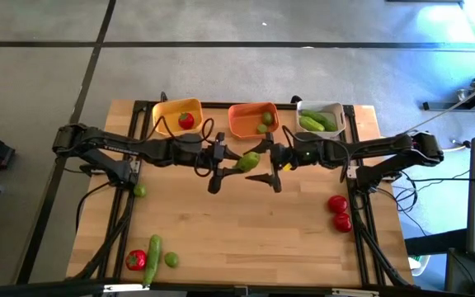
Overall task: Sort produce into baskets
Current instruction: Put the cucumber into the white bin
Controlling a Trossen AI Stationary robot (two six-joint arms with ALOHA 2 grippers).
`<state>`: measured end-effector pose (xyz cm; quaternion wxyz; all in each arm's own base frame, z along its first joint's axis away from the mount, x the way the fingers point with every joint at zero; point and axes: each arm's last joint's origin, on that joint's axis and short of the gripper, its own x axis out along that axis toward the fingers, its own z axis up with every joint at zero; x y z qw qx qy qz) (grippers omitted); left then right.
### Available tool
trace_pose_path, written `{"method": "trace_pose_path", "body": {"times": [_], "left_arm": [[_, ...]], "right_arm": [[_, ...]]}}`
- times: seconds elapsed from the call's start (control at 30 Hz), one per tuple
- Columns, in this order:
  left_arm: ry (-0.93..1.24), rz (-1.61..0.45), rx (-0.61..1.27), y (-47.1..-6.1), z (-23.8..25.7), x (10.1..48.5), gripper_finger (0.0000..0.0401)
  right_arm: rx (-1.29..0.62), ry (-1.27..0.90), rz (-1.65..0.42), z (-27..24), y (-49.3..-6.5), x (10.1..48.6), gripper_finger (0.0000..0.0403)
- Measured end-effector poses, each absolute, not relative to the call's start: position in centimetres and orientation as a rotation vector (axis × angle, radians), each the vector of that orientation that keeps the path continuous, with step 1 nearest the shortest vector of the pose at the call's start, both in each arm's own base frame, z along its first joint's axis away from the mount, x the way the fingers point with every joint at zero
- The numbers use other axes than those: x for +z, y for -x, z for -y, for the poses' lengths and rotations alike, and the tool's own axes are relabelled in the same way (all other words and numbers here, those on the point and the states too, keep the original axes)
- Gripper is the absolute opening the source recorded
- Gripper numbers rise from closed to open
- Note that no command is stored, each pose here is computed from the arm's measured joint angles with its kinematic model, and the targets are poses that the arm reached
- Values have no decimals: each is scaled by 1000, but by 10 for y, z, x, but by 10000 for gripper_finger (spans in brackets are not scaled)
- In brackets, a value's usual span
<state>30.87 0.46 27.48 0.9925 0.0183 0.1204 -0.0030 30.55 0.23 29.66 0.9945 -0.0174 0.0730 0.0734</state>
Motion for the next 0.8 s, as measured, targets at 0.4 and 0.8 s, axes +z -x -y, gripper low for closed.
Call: {"method": "trace_pose_path", "body": {"times": [0.4,0.8], "left_arm": [[-10,-235,30,-309,-5,275,206],[10,-222,86,-308,-7,277,297]], "right_arm": [[136,57,-156,-2,-306,295,116],[85,108,-231,0,-303,303,125]]}}
